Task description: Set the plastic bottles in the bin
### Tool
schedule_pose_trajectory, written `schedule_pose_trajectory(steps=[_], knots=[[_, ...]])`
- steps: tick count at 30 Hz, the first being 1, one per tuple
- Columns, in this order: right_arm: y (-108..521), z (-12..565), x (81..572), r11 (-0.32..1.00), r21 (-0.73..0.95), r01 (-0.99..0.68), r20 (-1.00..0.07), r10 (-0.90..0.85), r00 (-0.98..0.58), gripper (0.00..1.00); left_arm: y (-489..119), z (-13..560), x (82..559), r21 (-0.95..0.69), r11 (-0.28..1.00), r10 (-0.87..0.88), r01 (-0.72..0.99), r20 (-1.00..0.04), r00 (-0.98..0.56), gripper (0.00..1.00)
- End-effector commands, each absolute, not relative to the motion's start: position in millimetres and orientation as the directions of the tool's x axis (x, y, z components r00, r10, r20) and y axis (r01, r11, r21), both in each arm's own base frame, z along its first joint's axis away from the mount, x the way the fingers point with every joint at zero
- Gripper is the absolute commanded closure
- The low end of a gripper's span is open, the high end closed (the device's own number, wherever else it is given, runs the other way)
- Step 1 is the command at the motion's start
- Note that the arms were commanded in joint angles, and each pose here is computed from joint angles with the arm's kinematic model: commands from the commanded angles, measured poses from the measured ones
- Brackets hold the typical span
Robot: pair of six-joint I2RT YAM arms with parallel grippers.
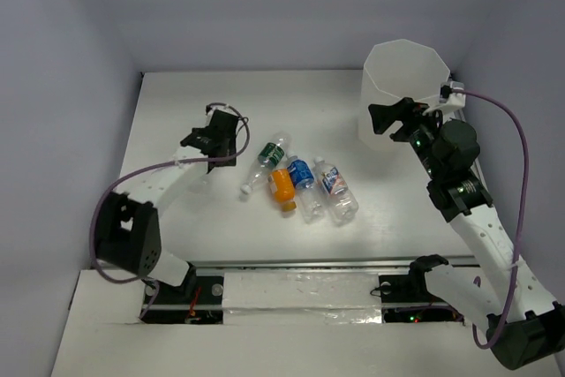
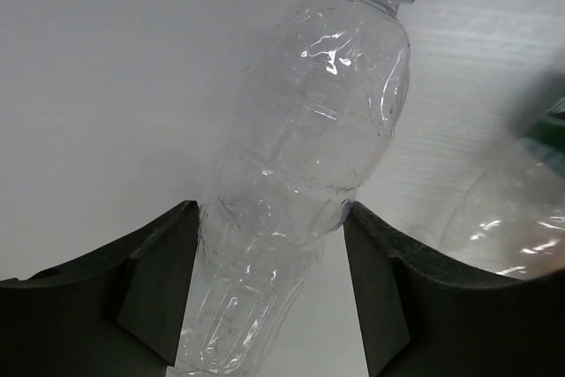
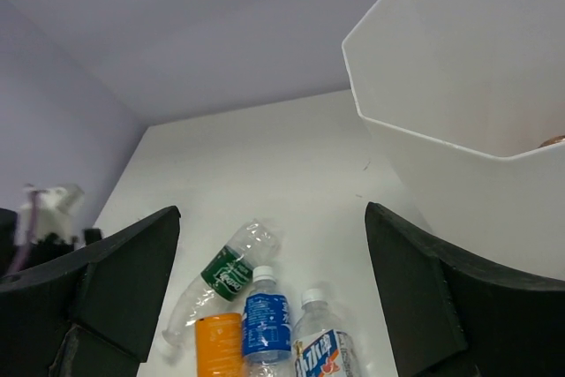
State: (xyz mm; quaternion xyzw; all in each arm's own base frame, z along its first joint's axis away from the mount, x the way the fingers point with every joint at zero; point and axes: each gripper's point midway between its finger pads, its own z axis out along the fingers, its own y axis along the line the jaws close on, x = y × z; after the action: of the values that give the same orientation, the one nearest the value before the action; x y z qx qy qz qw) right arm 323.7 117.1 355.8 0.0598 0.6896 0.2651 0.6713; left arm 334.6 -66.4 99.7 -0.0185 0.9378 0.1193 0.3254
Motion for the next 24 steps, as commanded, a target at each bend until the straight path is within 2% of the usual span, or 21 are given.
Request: schedule_pose_trajectory(steps=[1, 4, 7, 8, 9, 11, 12, 13, 16, 19, 24], knots=[[123, 376, 318, 0.833, 0.437, -0.338, -0.891, 0.452, -0.04, 0.1, -62, 206, 353, 0.083, 0.974, -0.056, -0.211, -0.814, -0.579, 0.59], [121, 380, 314, 0.833, 0.435, -0.341, -0.89, 0.454, -0.027, 0.1, -73, 256, 353, -0.031, 0.985, -0.112, -0.172, -0.868, -0.484, 0.61], [123, 385, 305, 0.824, 0.433, -0.366, -0.89, 0.456, -0.025, 0.1, -107, 306, 351, -0.195, 0.981, -0.187, -0.019, -0.898, -0.399, 0.62], [124, 384, 302, 0.82, 0.435, -0.372, -0.89, 0.455, -0.036, 0.13, -132, 320, 347, -0.26, 0.961, -0.205, 0.091, -0.896, -0.395, 0.62], [129, 385, 296, 0.806, 0.432, -0.405, -0.89, 0.452, -0.05, 0.25, -145, 335, 344, -0.295, 0.943, -0.221, 0.153, -0.9, -0.375, 0.62], [132, 378, 281, 0.785, 0.436, -0.439, -0.889, 0.453, -0.072, 0.4, -180, 379, 337, -0.343, 0.895, -0.252, 0.286, -0.916, -0.311, 0.62], [143, 374, 271, 0.756, 0.437, -0.487, -0.889, 0.446, -0.105, 0.54, -195, 390, 336, -0.349, 0.877, -0.253, 0.329, -0.919, -0.301, 0.62], [146, 367, 264, 0.739, 0.447, -0.504, -0.885, 0.449, -0.128, 0.57, -215, 425, 327, -0.358, 0.841, -0.279, 0.405, -0.929, -0.243, 0.62], [166, 329, 239, 0.684, 0.477, -0.552, -0.877, 0.413, -0.246, 0.62, -251, 458, 328, -0.347, 0.794, -0.288, 0.499, -0.938, -0.193, 0.63], [177, 294, 220, 0.662, 0.497, -0.561, -0.868, 0.376, -0.325, 0.62, -284, 526, 324, -0.342, 0.715, -0.371, 0.609, -0.925, -0.085, 0.62], [182, 265, 202, 0.64, 0.535, -0.552, -0.844, 0.371, -0.388, 0.64, -335, 569, 328, -0.319, 0.61, -0.452, 0.725, -0.892, -0.013, 0.62]])
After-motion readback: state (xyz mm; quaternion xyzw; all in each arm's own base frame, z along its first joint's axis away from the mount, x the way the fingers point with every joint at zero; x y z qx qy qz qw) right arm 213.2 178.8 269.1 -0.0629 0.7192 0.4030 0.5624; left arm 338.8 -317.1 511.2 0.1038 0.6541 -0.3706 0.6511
